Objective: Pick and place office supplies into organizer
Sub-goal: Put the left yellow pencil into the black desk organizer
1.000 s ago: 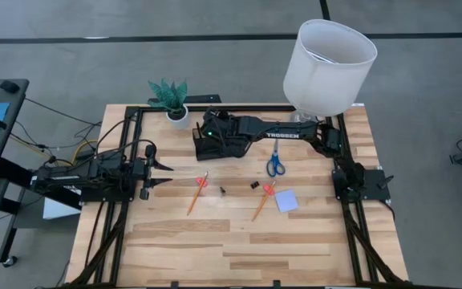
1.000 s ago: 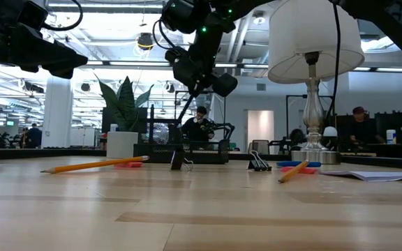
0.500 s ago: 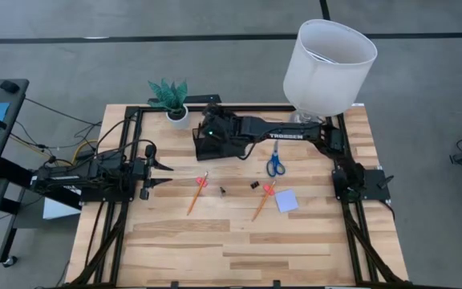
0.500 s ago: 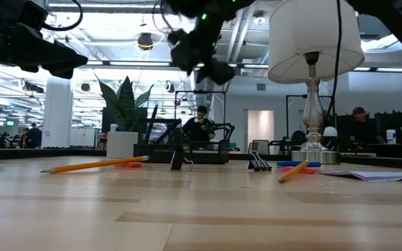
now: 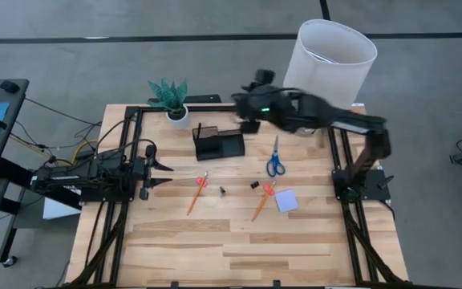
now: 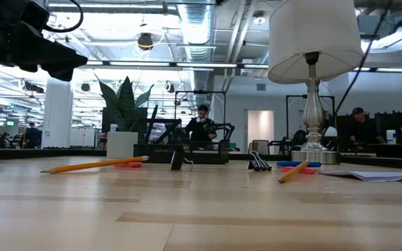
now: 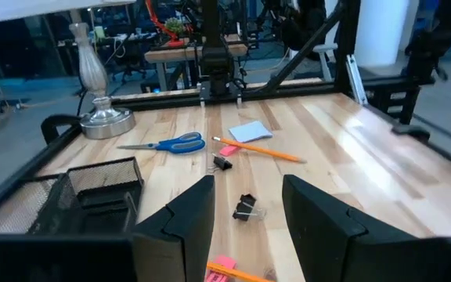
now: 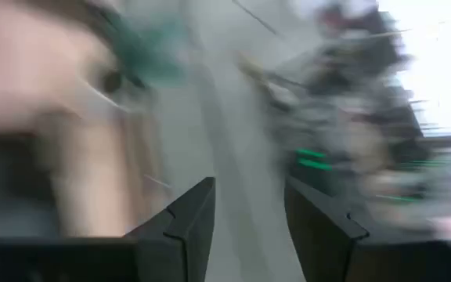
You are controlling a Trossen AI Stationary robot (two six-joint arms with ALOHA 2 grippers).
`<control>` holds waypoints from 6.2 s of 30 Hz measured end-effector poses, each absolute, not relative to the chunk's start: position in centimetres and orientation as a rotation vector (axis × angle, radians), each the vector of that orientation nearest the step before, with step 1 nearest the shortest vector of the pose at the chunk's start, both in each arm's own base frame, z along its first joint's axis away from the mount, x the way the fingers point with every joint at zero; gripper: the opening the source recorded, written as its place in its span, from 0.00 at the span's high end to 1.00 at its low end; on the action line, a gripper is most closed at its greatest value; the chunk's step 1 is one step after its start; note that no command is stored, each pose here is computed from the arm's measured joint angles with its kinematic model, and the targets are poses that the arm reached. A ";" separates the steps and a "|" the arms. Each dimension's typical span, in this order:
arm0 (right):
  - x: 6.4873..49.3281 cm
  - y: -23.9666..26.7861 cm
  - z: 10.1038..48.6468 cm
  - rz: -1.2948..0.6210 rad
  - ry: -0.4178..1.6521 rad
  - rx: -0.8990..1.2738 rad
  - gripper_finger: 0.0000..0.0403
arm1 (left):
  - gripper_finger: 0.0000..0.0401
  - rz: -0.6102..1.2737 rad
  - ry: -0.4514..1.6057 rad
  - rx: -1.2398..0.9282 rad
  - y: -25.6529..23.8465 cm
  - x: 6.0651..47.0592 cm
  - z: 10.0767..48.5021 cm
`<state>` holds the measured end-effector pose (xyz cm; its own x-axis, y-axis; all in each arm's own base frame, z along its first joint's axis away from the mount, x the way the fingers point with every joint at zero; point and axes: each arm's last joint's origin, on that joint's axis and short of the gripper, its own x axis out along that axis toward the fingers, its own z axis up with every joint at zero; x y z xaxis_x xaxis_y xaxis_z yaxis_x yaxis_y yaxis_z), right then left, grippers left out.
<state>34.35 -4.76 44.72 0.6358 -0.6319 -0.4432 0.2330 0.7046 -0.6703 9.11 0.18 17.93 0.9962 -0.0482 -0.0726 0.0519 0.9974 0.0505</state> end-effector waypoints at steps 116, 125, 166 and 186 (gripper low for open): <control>15.3 5.0 19.4 -0.986 0.369 -0.445 0.66 | 0.64 0.798 0.226 -0.439 -6.0 26.5 12.5; 15.1 4.9 19.3 -0.982 0.393 -0.478 0.67 | 0.64 0.689 0.353 -0.261 -6.7 26.3 12.3; 14.2 4.4 19.1 -0.986 0.426 -0.520 0.67 | 0.64 0.786 0.508 -0.492 -2.9 26.1 10.8; 14.2 4.4 19.1 -0.986 0.425 -0.519 0.67 | 0.64 0.774 0.525 -0.539 -2.2 26.3 10.8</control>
<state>14.22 4.40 19.11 0.4884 -0.8664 -0.1043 0.6705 0.4491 -0.5905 26.27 -2.20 10.77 0.6034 0.5037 -0.6182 -0.7606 0.5965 -0.2563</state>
